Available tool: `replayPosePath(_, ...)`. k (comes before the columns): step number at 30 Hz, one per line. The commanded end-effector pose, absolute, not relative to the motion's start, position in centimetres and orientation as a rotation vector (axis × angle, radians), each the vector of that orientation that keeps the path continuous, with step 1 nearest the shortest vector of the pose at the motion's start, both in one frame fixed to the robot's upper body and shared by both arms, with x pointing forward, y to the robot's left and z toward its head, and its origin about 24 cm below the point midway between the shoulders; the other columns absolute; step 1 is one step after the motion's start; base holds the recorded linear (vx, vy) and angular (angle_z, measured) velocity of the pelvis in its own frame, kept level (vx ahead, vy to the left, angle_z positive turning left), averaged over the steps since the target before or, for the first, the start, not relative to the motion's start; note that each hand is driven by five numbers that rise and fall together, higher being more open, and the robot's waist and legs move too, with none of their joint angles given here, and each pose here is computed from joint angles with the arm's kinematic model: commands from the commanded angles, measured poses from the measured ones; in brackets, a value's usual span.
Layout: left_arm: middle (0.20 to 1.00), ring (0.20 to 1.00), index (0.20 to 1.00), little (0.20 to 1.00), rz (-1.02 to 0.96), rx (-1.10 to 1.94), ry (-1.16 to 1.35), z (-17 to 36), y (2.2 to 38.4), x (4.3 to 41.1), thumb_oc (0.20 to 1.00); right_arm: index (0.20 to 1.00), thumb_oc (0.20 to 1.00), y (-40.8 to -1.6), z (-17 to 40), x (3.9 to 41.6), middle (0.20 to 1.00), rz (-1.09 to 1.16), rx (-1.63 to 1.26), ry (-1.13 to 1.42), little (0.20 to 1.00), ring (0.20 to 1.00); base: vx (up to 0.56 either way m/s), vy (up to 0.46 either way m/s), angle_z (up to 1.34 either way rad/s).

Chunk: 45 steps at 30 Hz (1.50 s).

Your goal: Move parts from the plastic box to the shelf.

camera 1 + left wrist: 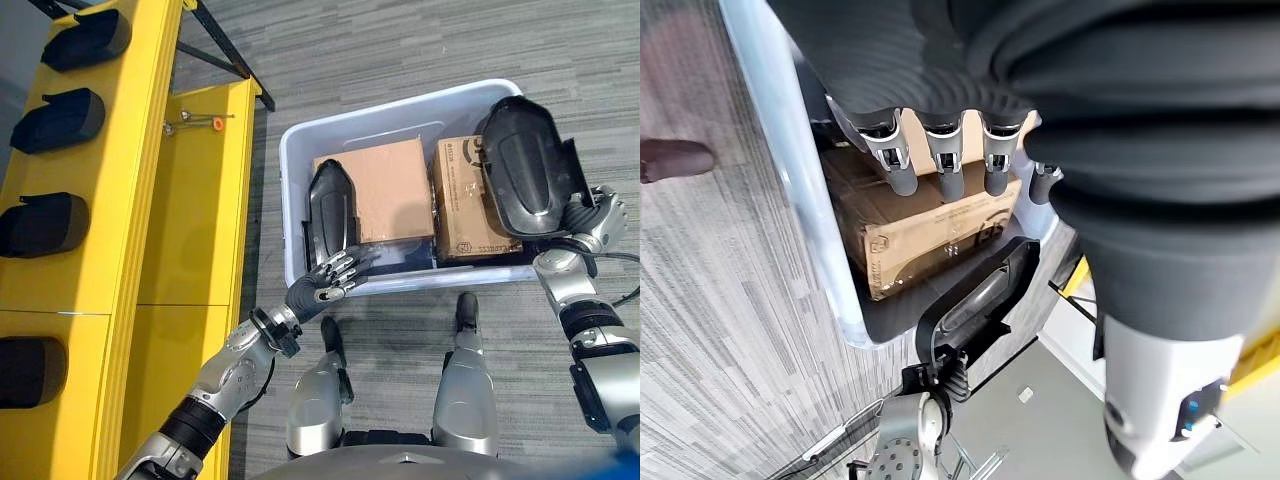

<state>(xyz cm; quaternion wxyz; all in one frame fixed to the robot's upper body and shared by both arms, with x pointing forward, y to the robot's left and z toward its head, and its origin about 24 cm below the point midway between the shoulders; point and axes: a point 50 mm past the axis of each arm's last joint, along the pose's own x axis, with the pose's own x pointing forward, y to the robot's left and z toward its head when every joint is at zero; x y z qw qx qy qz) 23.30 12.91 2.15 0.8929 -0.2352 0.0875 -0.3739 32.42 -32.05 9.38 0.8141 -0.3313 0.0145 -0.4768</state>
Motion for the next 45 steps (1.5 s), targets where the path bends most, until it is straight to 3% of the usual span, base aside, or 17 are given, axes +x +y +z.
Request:
replayPosePath(1, 1.0, 1.0, 1.0, 1.0, -0.812, -0.531, 0.181, 1.5, 12.1, 22.3, 1.0, 0.2, 0.2, -32.7, 12.8, 32.9, 0.2, -1.049, -0.72, -0.123, 0.2, 0.2, 0.14, 0.014, 0.0)
replayPosePath(11, 1.0, 1.0, 1.0, 1.0, -0.741, -0.54, 0.232, -0.2, 12.4, 21.2, 1.0, 0.2, 0.2, -30.7, 12.6, 33.6, 0.2, -0.802, -0.635, -0.154, 0.2, 0.2, 0.1, 0.049, 0.01)
replayPosePath(16, 1.0, 1.0, 1.0, 1.0, -0.661, -0.543, 0.229, -0.8, 13.2, 20.8, 1.0, 0.2, 0.2, -26.6, 12.1, 33.9, 0.2, -0.562, -0.507, -0.22, 0.2, 0.2, 0.09, 0.128, 0.02)
replayPosePath(19, 1.0, 1.0, 1.0, 1.0, -0.651, -0.535, 0.23, -0.8, 13.3, 20.7, 1.0, 0.2, 0.2, -26.1, 11.9, 33.8, 0.2, -0.538, -0.492, -0.223, 0.2, 0.2, 0.04, 0.117, 0.02)
replayPosePath(20, 1.0, 1.0, 1.0, 1.0, -0.604, -0.48, 0.227, -1.1, 13.9, 20.3, 1.0, 0.2, 0.2, -22.8, 10.7, 32.7, 0.2, -0.336, -0.386, -0.235, 0.2, 0.2, 0.1, 0.361, 0.03)
replayPosePath(27, 1.0, 1.0, 1.0, 1.0, -0.544, -0.373, 0.227, -1.5, 15.7, 19.4, 1.0, 0.2, 0.2, -17.7, 8.1, 30.3, 0.2, -0.068, -0.189, -0.179, 0.2, 0.2, -0.05, 0.272, 0.14)
replayPosePath(36, 1.0, 1.0, 1.0, 1.0, -0.463, -0.314, 0.204, -0.5, 18.7, 20.2, 1.0, 0.2, 0.2, -13.7, 5.9, 29.5, 0.2, 0.019, -0.049, -0.102, 0.2, 0.2, -0.1, 0.183, 0.1)
replayPosePath(45, 1.0, 1.0, 1.0, 1.0, -0.537, -0.369, 0.209, -1.0, 16.6, 20.0, 1.0, 0.2, 0.2, -15.8, 5.6, 27.8, 0.2, -0.062, -0.05, -0.091, 0.2, 0.2, -0.01, -0.026, 0.97)
